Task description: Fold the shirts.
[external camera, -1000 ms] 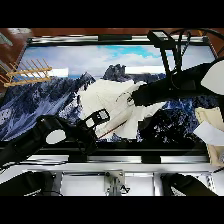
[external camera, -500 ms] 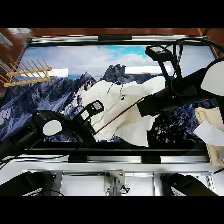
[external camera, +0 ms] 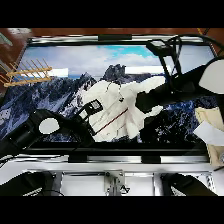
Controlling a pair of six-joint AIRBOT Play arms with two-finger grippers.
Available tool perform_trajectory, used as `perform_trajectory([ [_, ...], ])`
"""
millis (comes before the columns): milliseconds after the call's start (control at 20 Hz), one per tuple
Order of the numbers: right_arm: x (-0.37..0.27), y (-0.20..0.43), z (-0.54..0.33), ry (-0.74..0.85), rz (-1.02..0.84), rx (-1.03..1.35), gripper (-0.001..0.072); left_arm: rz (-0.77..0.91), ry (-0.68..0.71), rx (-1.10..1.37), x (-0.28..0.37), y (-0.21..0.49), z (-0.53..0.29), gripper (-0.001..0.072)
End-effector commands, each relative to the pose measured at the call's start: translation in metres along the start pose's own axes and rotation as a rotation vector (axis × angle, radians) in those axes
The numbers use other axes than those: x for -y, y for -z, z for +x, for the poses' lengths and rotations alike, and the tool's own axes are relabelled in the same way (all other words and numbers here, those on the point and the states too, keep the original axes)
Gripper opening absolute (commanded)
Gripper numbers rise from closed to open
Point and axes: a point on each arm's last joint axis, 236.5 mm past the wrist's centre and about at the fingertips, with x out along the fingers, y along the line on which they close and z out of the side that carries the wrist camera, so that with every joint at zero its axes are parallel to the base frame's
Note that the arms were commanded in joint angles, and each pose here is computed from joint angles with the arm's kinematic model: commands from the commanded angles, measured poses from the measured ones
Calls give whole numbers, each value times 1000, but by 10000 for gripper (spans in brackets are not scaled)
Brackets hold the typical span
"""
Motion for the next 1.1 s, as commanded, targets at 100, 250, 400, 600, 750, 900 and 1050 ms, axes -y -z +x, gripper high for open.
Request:
perform_trajectory([
  [100,114,4,-56,278,186,130,554,66,22,-53,5,13,-1,47],
  [250,198,23,-66,363,369,125,554,111,39,-89,8,22,-2,47],
  [400,207,47,-32,211,-114,-103,554,118,24,-122,-3,31,-5,47],
  [600,131,19,15,-166,-780,-24,554,124,22,-149,-16,41,-9,47],
  [750,122,18,49,-212,-896,-100,556,168,2,-174,-23,46,-9,47],
  [900,129,10,74,-164,-956,-141,669,190,-12,-200,-29,51,-7,46],
  [1050,122,7,80,-168,-999,-143,668,196,-16,-193,-30,49,-6,47],
])
